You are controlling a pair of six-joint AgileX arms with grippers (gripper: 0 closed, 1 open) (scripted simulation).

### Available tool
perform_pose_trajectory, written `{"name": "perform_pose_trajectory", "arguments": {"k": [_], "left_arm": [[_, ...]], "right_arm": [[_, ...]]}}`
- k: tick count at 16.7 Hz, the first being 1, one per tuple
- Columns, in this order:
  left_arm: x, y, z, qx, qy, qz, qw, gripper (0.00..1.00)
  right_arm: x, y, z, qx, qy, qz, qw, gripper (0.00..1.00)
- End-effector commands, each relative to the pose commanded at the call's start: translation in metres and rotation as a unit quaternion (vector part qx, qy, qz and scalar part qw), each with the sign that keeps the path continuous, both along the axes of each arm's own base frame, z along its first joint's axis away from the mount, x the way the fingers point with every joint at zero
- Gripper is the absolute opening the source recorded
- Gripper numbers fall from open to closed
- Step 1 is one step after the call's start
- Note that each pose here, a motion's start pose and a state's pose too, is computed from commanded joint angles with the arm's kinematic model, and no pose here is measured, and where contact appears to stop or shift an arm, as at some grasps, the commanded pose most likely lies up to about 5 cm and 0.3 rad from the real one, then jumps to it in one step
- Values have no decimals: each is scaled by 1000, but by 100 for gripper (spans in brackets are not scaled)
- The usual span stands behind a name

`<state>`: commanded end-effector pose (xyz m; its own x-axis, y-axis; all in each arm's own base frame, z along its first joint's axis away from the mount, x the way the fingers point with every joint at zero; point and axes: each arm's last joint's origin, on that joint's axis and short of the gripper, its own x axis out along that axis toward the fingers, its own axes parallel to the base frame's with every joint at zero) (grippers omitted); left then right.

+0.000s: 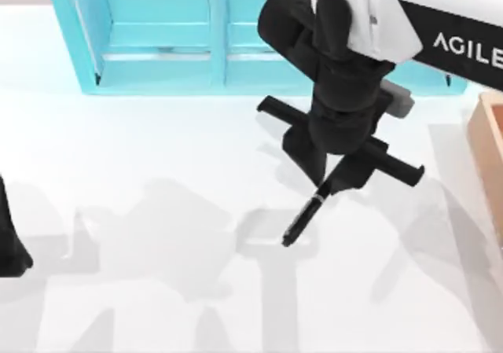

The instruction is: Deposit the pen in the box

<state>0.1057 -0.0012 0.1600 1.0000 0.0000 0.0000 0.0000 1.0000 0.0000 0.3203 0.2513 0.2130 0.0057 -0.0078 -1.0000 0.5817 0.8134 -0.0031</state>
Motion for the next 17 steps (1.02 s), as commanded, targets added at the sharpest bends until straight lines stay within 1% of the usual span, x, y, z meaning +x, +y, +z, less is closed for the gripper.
{"name": "perform_pose_trajectory", "arguments": {"k": [2,4,6,9,11,14,15,17], "left_arm": [[0,0,0,0,0,0,1000,100],[0,0,0,0,0,0,1000,100],[0,0,0,0,0,0,1000,100],[0,0,0,0,0,0,1000,100],[0,0,0,0,0,0,1000,100],[0,0,0,0,0,0,1000,100],[0,0,0,0,0,0,1000,100],[0,0,0,0,0,0,1000,100]], "right_arm": [[12,-19,2,0,0,-23,1000,0],[29,-53,5,1,0,-64,998,0],[47,-101,8,0,1,-117,993,0],[63,-194,12,-3,7,-216,976,0],[60,-262,15,-4,12,-290,957,0],[37,-351,21,-2,13,-386,922,0],[27,-372,23,0,12,-409,912,0],[10,-402,27,3,8,-442,897,0]]}}
